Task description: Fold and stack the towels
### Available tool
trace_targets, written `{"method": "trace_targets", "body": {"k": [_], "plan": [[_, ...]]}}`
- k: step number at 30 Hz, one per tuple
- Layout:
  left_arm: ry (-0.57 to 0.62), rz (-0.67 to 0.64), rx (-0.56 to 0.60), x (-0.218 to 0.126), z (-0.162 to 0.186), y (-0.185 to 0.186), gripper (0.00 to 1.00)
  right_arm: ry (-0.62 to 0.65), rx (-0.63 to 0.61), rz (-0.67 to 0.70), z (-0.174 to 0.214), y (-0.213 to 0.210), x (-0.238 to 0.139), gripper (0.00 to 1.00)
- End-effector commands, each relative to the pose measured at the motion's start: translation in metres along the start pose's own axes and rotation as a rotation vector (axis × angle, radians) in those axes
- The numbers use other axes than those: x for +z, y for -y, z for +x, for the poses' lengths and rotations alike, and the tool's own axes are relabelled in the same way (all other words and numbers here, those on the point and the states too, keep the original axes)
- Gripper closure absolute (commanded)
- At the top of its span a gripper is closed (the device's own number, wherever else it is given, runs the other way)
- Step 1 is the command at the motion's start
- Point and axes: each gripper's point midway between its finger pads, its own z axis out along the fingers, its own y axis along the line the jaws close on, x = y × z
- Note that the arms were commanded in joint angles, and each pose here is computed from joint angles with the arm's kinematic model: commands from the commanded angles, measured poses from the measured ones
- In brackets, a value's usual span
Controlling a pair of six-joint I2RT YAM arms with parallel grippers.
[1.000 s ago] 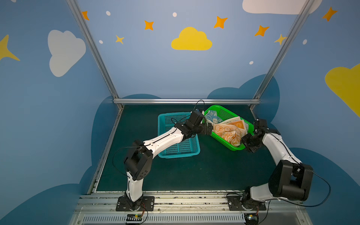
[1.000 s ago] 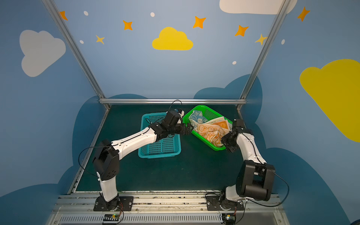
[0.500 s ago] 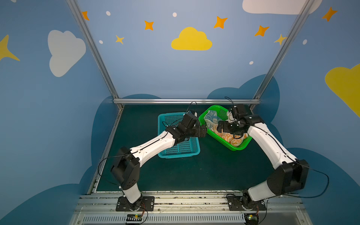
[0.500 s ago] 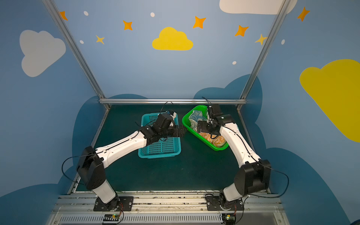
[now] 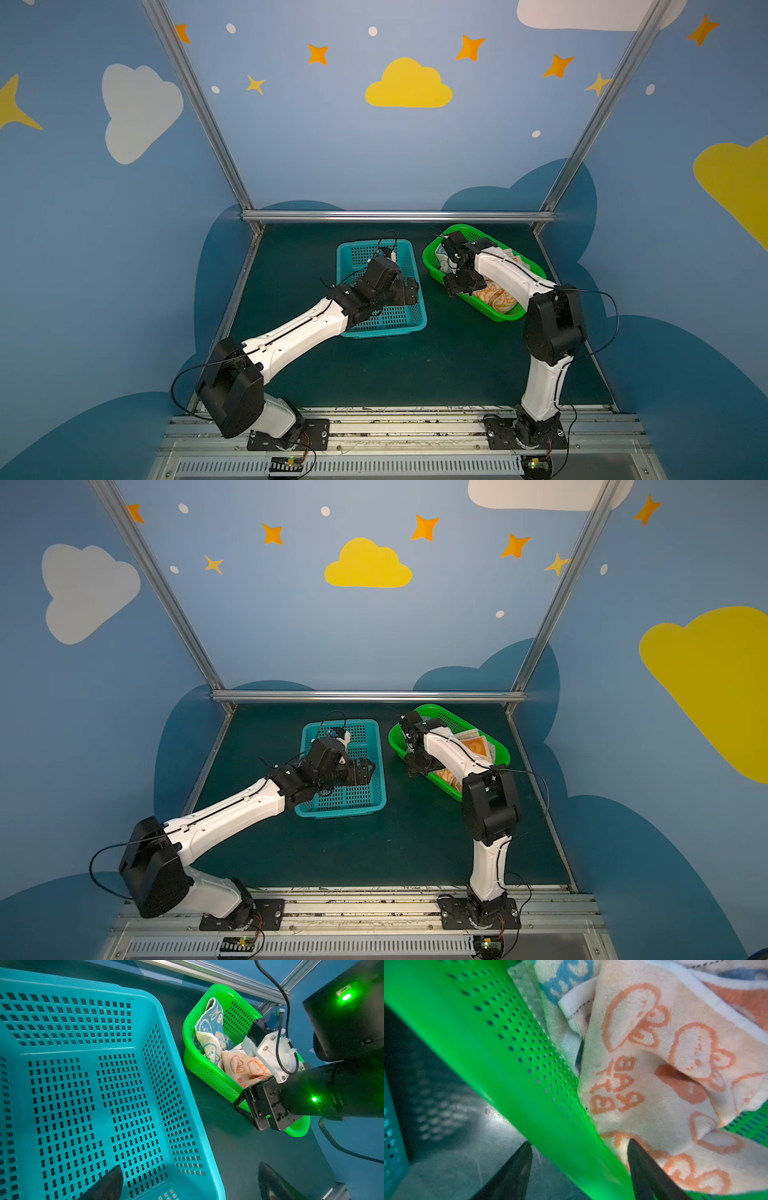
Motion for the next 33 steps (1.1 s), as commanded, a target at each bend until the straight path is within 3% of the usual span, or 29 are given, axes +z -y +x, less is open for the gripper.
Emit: {"method": "trace_targets", "body": {"k": [1,4,9,18,33], "plan": [[-0.003,-0.012,0.009,-0.003,-0.001,-0.004,0.01,-0.007,0.029,0.034,-0.007,0.003,0.002,0.43],[0.004,0.006,0.008,-0.005,-0.001,-0.002,0.01,-0.022,0.059,0.064,-0.006,0.009,0.006,0.67],[0.018,0.011,0.002,-0.005,0.001,-0.004,0.01,-0.035,0.084,0.078,-0.002,0.019,0.007,0.87],[0.0,0.02,0.007,-0.005,0.006,-0.004,0.01,-0.021,0.12,0.15,-0.009,0.062,0.013,1.0],[0.021,-0.002,0.083,0.003,-0.01,-0.005,0.01,-0.004,0.056,0.202,-0.055,0.103,0.033,1.0]]}}
